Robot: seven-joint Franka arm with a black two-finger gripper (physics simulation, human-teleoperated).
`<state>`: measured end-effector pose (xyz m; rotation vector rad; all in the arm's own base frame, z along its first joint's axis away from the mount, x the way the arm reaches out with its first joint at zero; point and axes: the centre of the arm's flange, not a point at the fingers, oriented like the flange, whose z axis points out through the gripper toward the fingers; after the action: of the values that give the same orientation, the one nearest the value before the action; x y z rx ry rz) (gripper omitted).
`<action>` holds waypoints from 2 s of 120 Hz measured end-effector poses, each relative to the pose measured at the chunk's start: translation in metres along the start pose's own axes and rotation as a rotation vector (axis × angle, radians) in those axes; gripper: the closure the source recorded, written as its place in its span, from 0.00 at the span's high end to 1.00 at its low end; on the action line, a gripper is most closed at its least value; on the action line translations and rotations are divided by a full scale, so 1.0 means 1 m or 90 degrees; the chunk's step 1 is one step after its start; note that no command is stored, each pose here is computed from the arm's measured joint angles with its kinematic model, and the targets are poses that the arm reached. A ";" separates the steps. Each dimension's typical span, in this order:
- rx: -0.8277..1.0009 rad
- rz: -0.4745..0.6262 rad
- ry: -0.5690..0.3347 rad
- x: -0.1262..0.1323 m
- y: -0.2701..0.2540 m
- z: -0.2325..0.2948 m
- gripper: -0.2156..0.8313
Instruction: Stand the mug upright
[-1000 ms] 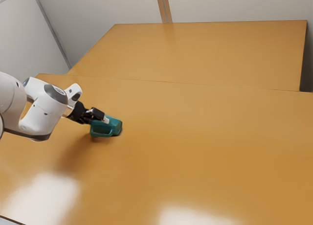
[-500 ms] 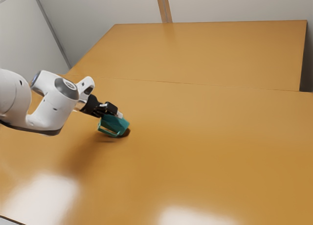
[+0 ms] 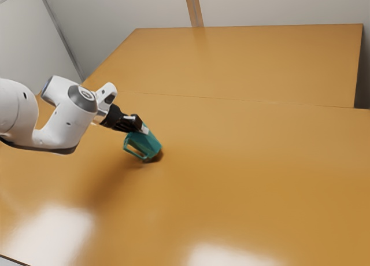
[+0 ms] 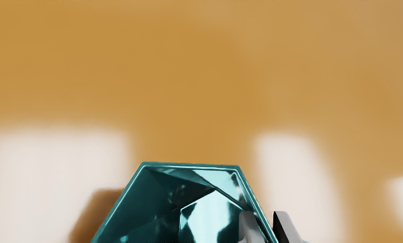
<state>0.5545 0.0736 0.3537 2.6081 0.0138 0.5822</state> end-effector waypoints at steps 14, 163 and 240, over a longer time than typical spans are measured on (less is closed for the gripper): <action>-0.010 -0.001 0.008 0.004 0.006 -0.010 0.09; 0.324 0.046 -0.211 0.024 0.007 -0.023 0.05; 0.338 -0.029 -0.220 0.029 0.029 0.004 0.05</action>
<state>0.5801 0.0494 0.3746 3.1799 0.1325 0.1081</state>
